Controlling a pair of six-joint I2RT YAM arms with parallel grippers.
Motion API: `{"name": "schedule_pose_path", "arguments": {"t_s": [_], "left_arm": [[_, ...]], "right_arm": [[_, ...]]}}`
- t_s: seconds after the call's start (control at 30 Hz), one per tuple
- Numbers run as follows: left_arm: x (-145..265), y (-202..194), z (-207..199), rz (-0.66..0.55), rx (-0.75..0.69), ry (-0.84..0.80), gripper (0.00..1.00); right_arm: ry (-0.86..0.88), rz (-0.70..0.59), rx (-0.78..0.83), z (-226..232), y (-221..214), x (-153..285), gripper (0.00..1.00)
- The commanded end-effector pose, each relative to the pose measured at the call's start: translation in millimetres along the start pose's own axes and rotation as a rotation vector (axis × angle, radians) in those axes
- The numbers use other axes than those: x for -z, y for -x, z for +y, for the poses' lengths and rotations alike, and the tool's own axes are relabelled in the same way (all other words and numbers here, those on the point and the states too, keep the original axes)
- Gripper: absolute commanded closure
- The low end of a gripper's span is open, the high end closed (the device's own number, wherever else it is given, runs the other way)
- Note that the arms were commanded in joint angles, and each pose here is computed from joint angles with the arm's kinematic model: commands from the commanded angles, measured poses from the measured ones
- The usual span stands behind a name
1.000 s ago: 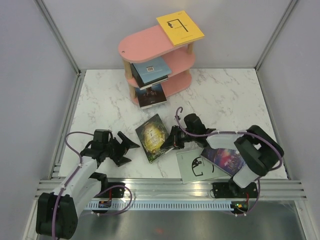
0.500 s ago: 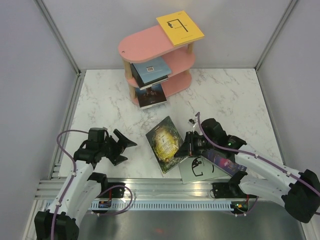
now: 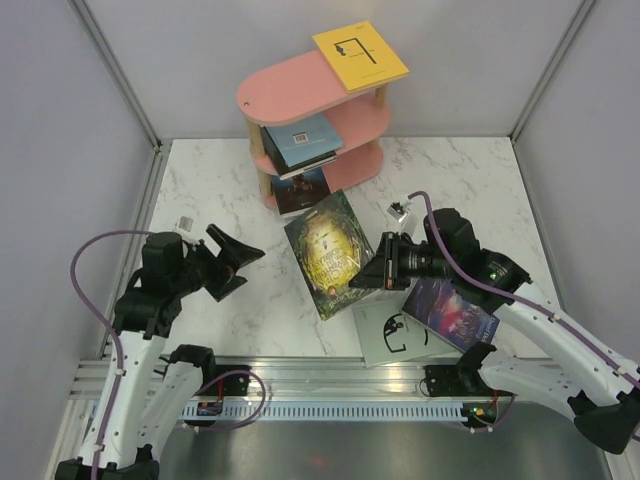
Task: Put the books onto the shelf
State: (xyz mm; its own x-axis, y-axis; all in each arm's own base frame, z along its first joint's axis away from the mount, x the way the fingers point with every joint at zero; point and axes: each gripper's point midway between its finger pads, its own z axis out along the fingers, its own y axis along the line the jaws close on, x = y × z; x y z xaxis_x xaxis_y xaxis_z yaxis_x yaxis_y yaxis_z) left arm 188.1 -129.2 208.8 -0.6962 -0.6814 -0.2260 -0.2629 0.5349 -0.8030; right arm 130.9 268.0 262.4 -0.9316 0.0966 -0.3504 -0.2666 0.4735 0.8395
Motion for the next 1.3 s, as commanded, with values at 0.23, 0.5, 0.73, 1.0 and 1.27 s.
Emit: {"name": "schedule_pose_path", "arguments": {"t_s": [0.23,0.5,0.73,1.0,1.27], "left_arm": [[56.1,18.0,-115.5,-0.044,-0.209,-0.347,0.0],[80.4,5.8,-151.7,-0.03,-0.194,-0.617,0.0],[83.2,18.1,-169.0,-0.079,-0.108,-0.775,0.0],[83.7,34.6,-190.1,-0.113,-0.124,-0.806,0.0],[74.1,48.7,-203.2,-0.119,-0.135,-0.802,0.3]], "right_arm": [[0.151,-0.122,0.184,107.4,81.2,4.8,1.0],[0.319,-0.124,0.149,162.0,98.9,9.7,1.0],[0.493,-0.099,0.036,178.7,90.7,14.0,1.0],[0.543,-0.043,0.046,186.3,76.5,10.4,1.0],[0.58,0.019,0.038,193.6,60.4,-1.8,1.0]]}}
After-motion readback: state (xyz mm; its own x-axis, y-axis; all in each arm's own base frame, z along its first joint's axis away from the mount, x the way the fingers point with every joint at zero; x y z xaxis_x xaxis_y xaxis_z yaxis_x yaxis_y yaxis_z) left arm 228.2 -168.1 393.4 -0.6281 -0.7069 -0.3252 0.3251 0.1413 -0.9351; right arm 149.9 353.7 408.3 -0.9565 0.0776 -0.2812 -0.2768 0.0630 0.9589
